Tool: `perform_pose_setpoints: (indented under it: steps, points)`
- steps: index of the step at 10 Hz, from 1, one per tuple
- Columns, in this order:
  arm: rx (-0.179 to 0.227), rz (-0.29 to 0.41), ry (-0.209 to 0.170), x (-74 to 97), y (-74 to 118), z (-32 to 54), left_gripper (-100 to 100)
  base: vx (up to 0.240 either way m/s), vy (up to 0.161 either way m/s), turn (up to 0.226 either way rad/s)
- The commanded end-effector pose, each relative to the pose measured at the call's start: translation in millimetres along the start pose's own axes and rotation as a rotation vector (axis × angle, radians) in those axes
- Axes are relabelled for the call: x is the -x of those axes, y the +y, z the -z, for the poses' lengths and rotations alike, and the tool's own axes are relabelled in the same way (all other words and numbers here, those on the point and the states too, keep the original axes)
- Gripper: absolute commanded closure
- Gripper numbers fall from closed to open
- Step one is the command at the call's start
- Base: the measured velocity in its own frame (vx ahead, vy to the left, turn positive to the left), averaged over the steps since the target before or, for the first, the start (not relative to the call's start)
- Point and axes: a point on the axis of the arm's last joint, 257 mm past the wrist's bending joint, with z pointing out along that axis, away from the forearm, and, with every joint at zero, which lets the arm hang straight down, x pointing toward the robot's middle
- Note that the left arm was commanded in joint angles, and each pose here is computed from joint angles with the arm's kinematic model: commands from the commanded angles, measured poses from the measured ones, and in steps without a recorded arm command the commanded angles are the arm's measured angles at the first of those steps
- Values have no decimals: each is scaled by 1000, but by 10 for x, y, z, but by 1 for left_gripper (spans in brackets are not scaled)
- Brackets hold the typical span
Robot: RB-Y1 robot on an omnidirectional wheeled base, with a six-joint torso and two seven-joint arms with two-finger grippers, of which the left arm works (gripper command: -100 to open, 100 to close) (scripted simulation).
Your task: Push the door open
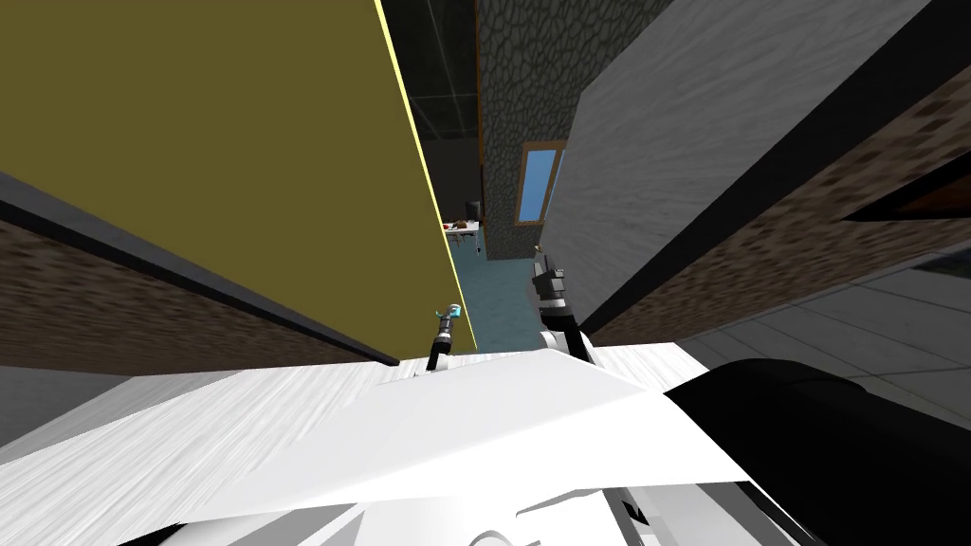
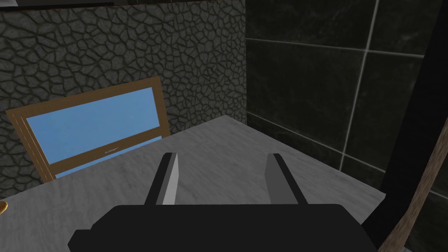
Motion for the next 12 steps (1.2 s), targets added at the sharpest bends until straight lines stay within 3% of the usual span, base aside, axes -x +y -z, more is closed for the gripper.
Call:
perform_pose_setpoints:
  steps: [1,3,8,10,11,12]
  points:
    - [0,-13,-31,199,1,5,100,78,-26,27]
    - [0,-14,-37,237,2,7,100,128,-65,42]
    - [1,-27,-112,631,0,31,100,168,-73,54]
    - [1,-27,-112,631,0,31,100,98,-36,17]
    - [1,-28,-146,782,-1,47,100,116,-55,54]
    - [1,-28,-146,782,-1,47,100,145,-79,69]
